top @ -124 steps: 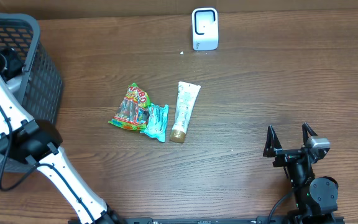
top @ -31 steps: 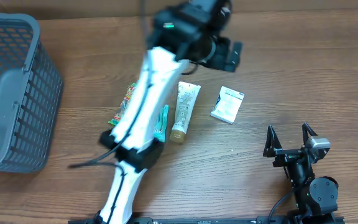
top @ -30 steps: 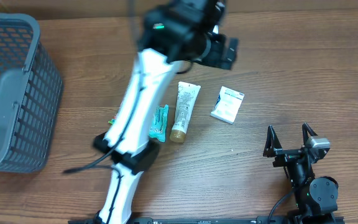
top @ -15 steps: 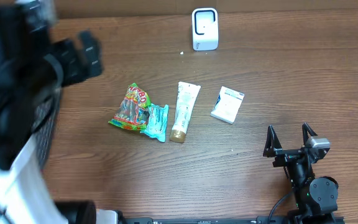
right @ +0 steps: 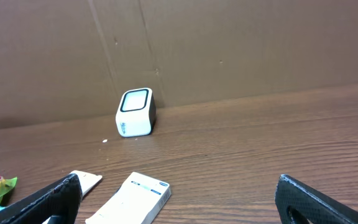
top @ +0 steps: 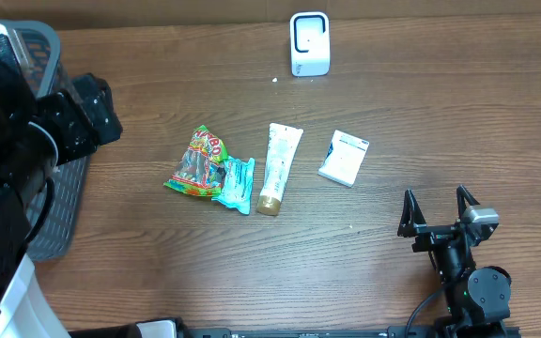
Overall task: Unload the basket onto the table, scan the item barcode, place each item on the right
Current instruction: 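Move the left gripper back toward the Haribo bag near the basket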
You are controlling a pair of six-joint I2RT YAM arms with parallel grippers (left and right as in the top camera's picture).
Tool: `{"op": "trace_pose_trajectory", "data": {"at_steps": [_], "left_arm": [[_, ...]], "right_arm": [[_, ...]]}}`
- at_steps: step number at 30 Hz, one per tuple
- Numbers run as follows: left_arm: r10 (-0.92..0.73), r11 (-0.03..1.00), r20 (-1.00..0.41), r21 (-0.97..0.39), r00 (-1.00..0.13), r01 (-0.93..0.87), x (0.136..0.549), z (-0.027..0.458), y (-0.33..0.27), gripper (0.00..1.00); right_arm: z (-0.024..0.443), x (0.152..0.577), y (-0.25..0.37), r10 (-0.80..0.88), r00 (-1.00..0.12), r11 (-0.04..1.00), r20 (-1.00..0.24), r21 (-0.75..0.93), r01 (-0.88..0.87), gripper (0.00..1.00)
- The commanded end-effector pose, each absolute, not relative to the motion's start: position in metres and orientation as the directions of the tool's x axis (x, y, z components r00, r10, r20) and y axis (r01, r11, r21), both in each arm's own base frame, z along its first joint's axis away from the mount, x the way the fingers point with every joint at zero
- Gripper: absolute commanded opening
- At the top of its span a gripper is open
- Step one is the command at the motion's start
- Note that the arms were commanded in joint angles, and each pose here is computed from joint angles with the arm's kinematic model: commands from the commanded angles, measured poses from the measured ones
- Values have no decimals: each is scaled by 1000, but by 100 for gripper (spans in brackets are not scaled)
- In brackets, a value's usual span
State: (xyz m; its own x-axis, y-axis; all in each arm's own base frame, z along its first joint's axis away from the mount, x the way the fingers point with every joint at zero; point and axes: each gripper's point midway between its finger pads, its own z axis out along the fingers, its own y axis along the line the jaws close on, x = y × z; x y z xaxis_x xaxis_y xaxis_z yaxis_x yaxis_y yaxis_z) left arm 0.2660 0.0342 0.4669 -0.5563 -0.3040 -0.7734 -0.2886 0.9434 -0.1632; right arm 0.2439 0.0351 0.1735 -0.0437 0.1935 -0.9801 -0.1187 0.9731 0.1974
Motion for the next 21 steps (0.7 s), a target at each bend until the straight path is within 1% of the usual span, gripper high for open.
{"op": "trace_pose_trajectory", "data": {"at_steps": [1,18,21], "left_arm": [[-292,945,-778,-144,-557,-294,266,467,38,100],[-292,945,-776,-143,-560,-295,267,466,38,100],[-309,946,-768,-186,-562,-265,270,466,29,100]], "right_arm": [[171,244,35,190,-41,974,-981,194,-117,100],[171,244,35,190,-40,974,-981,194,-117,100],[171,244,35,190,-41,974,-981,194,-117,100]]}}
